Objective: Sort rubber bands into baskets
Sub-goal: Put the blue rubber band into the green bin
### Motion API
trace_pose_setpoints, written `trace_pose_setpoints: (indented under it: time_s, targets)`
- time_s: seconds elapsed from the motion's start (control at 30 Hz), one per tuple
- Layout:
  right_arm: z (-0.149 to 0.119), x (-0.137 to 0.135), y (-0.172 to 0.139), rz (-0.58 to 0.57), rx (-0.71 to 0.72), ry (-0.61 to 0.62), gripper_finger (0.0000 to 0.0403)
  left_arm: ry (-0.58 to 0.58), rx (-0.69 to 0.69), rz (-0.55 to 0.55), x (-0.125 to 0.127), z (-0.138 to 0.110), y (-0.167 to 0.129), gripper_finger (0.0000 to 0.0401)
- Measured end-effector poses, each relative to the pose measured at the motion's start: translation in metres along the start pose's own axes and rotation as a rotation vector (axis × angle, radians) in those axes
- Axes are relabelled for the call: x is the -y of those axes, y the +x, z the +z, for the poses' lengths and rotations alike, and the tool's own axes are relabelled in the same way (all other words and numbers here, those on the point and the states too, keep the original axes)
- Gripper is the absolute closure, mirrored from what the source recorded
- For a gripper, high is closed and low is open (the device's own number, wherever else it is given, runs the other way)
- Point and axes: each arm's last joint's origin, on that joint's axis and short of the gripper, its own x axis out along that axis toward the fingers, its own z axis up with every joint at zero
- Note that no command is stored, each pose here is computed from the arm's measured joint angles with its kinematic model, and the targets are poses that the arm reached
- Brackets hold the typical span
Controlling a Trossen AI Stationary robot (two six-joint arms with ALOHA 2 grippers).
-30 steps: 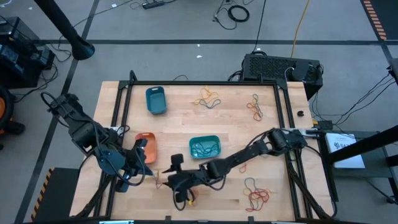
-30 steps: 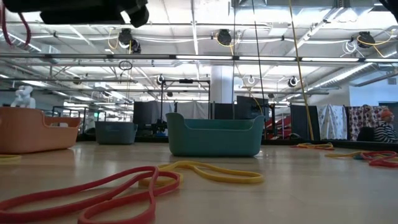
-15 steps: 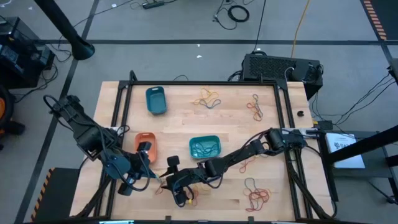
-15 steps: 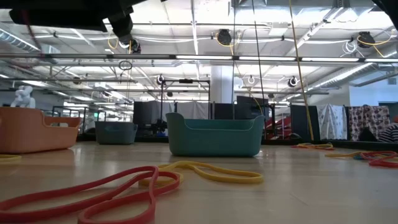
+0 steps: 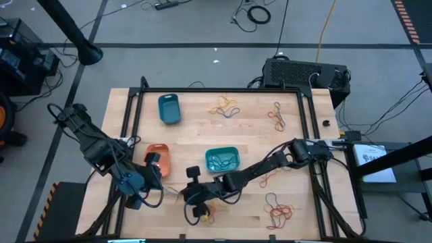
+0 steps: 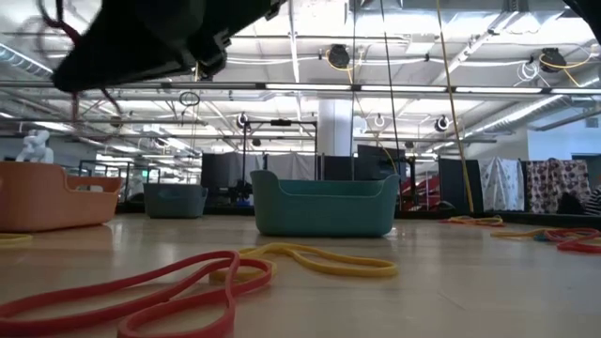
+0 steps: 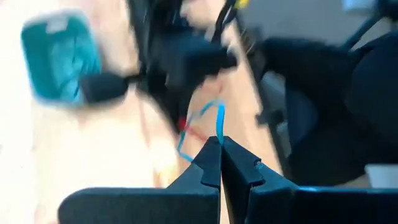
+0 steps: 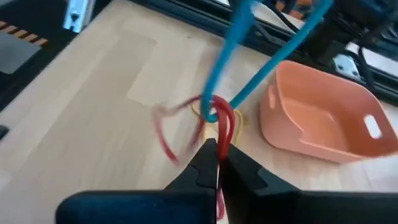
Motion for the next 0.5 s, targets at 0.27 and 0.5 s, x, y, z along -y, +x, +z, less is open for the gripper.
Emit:
trace_pose_setpoints:
  time_s: [0.27, 0.5]
  targets:
    - [0.007, -0.007, -0.02, -0.155, -0.055, -0.01, 0.0402, -0.189, -0.307, 0.171, -0.014, -0.03, -0.005, 0.04]
    - [0.006, -0.014, -0.045, -0.518, -0.134, -0.021, 0.0402, -0.28, -0.395, 0.171, -0.011, -0.041, -0.009, 0.04]
